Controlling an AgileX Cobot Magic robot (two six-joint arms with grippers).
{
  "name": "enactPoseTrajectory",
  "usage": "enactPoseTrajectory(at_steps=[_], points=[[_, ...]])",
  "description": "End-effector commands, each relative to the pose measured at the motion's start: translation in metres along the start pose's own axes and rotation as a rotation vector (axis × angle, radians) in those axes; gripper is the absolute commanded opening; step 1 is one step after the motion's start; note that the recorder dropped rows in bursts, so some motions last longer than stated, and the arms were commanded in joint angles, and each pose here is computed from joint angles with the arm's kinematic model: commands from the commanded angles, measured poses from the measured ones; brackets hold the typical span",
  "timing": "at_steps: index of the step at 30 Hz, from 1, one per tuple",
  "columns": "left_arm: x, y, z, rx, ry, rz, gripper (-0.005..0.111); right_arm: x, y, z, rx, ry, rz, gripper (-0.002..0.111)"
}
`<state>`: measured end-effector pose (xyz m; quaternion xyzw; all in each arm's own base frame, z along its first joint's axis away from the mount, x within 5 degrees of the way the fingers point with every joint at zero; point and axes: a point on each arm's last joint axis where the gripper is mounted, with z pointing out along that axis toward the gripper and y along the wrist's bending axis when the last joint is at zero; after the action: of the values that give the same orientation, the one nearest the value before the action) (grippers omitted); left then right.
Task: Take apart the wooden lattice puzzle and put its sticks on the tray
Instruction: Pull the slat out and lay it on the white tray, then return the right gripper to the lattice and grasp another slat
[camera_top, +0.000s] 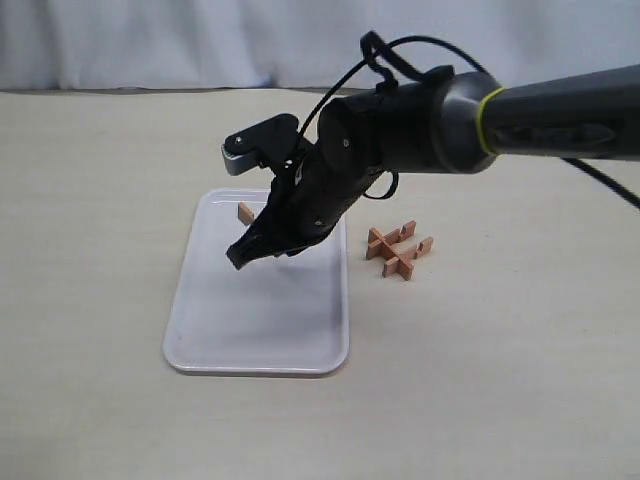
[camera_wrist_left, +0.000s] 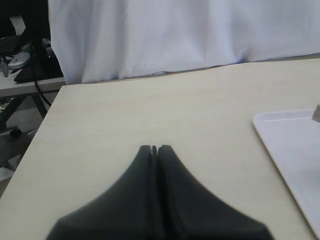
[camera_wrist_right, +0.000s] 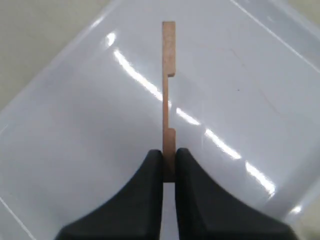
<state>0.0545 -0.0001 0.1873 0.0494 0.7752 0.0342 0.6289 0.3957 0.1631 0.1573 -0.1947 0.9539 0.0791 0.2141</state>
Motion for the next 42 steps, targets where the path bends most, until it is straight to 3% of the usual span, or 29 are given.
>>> enactPoseTrajectory(at_steps=[1,8,11,21,26,34,42], points=[[-0.001,0.000,0.000,0.000,-0.022,0.001,0.000,-0.003,-0.001,0.019,0.003,-0.010,0.008,0.006],[-0.001,0.000,0.000,0.000,-0.022,0.001,0.000,-0.008,-0.001,0.012,0.006,-0.050,0.007,0.040],[-0.001,0.000,0.000,0.000,-0.022,0.001,0.000,-0.011,0.001,-0.003,0.001,-0.047,-0.008,0.048],[-0.001,0.000,0.000,0.000,-0.022,0.001,0.000,-0.016,0.004,-0.112,0.066,-0.072,-0.122,0.048],[-0.001,0.000,0.000,0.000,-0.022,0.001,0.000,-0.001,-0.002,-0.140,0.107,0.016,-0.131,0.048],[-0.001,0.000,0.000,0.001,-0.019,0.001,0.000,0.043,-0.045,-0.117,0.136,0.173,0.016,0.048],[-0.001,0.000,0.000,0.001,-0.019,0.001,0.000,0.092,-0.063,-0.068,0.156,0.110,0.091,0.048]])
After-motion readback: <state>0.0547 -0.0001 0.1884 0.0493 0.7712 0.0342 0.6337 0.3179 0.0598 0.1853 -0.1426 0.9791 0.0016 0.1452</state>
